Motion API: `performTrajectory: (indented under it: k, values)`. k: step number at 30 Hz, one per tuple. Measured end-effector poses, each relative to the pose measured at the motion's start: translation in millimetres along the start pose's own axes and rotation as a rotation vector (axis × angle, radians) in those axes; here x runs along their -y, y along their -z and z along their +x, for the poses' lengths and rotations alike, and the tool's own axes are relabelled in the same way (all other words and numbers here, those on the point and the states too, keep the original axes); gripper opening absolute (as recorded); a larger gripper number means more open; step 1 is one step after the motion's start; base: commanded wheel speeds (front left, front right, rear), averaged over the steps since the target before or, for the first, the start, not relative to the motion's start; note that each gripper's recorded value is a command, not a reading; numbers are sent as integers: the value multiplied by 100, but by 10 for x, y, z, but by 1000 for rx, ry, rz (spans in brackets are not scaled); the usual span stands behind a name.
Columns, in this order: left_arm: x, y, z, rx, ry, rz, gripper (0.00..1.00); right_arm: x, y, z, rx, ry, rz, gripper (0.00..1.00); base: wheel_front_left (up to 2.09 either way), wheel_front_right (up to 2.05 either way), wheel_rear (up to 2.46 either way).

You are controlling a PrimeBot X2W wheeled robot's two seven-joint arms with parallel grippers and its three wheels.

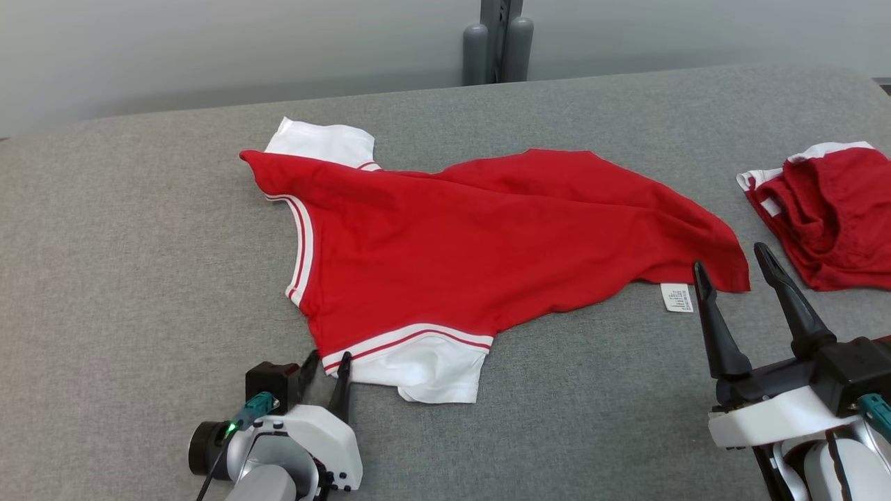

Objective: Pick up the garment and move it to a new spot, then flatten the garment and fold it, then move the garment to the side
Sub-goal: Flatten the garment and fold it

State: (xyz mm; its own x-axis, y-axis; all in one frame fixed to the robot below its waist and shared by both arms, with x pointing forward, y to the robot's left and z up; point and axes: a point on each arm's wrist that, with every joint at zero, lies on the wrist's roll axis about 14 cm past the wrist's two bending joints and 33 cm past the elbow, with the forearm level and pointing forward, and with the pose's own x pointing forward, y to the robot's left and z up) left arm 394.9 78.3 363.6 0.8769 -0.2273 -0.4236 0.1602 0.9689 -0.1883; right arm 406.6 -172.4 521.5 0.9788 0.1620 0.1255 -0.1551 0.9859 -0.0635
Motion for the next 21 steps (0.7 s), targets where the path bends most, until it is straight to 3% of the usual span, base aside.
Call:
performTrajectory:
  k: [1,7,14,21]
  values:
    - [13,20,5,-10,6,4,0,0,-9,-3,2,1,1,100,0,0,0]
    - [112,-45,39,5,45,36,0,30,-57,-17,16,13,2,100,0,0,0]
    - [198,-565,43,192,71,58,0,58,-53,-32,17,29,9,100,0,0,0]
    - [90,-864,-257,335,34,100,0,48,-16,-50,6,27,9,100,0,0,0]
